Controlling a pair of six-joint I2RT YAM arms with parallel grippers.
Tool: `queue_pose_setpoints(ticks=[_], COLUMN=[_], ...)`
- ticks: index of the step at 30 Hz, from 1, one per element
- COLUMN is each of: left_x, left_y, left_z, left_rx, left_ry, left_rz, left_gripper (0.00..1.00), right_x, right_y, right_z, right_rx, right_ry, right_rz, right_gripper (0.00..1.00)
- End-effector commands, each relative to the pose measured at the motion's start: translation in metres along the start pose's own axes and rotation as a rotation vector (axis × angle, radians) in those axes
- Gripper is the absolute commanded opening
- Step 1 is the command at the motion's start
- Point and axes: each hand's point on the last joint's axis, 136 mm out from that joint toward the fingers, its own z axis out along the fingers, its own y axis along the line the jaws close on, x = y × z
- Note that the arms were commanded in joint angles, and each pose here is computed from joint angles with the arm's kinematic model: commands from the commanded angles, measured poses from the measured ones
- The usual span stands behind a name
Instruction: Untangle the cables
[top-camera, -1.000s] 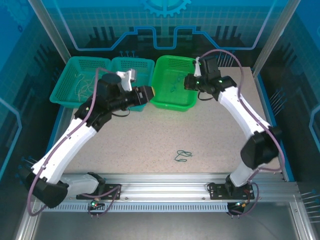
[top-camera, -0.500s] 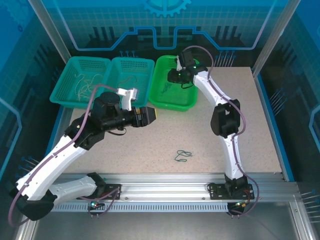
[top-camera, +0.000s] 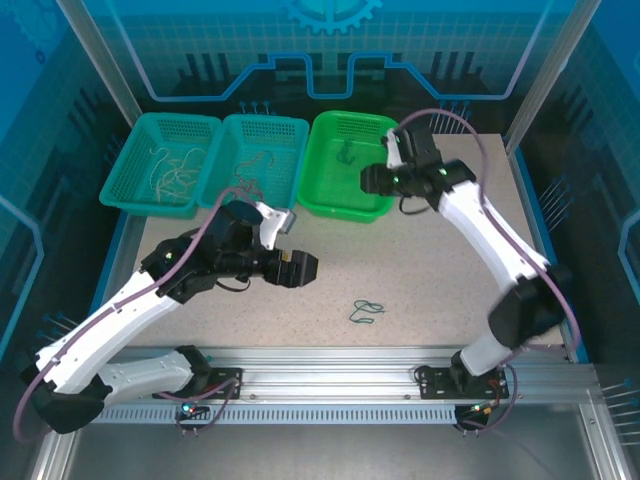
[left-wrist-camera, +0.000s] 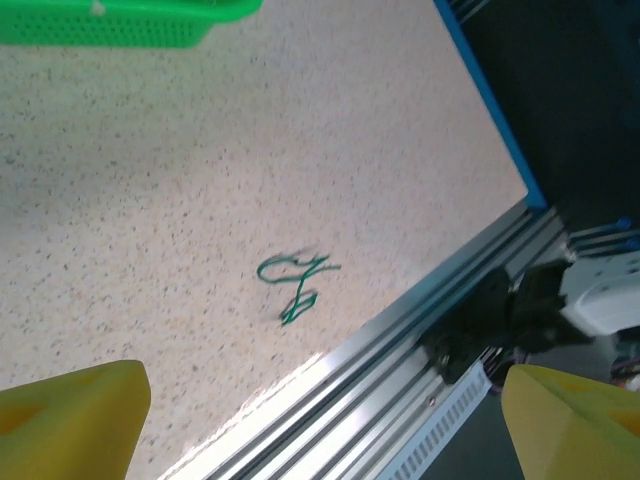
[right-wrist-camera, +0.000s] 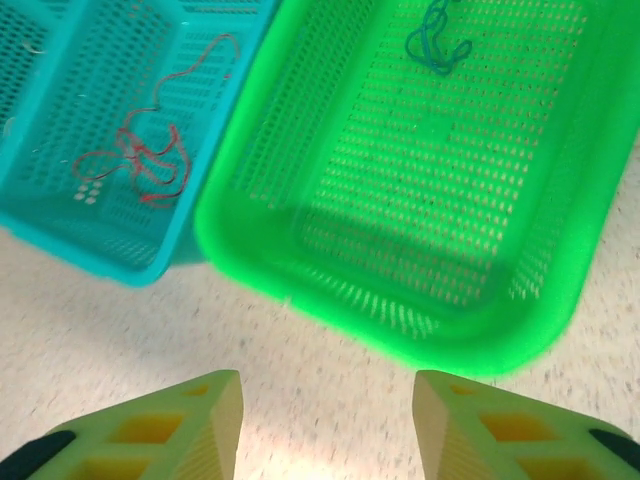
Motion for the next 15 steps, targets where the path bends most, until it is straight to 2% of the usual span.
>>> queue_pose_setpoints(ticks=[1,5,8,11,13,15], left_x=[0.021,0.046,0.055,0.066,0.073,0.081], left_y=[-0.015,-0.037,-0.049,-0.054,-0.054,-0.051], left_z=[-0.001,0.013,0.023,0.028,0.029,0.028], left_rx=[0.044,0.135,0.211,0.249,0.251,0.242], left_ry=[0.087,0.14,0.122,0.124,0.15,0.184], left_rz=[0.167,0.319,0.361,0.399,0.419,0.436], left_gripper=[0.91,0.88,0.88,0.87,0.87,0.87], right_x=[0.057,0.138,0.188,0.223,0.241,0.255], right_y=[0.001,-0.005,-0.014,-0.021,-0.019,-0.019], right_z=[-0.018,-0.029,-0.024,-0.014,-0.008,-0.001], right_rx=[0.005,0.04,0.094,0.121,0.107,0.11], right_ry=[0.077,0.234,0.348,0.449,0.512,0.588], right_rz=[-0.013,-0.021,-0.093,-0.142,-0.152,-0.151], right_gripper=[0.52,0.59,0.66,0.72,0.81,0.83])
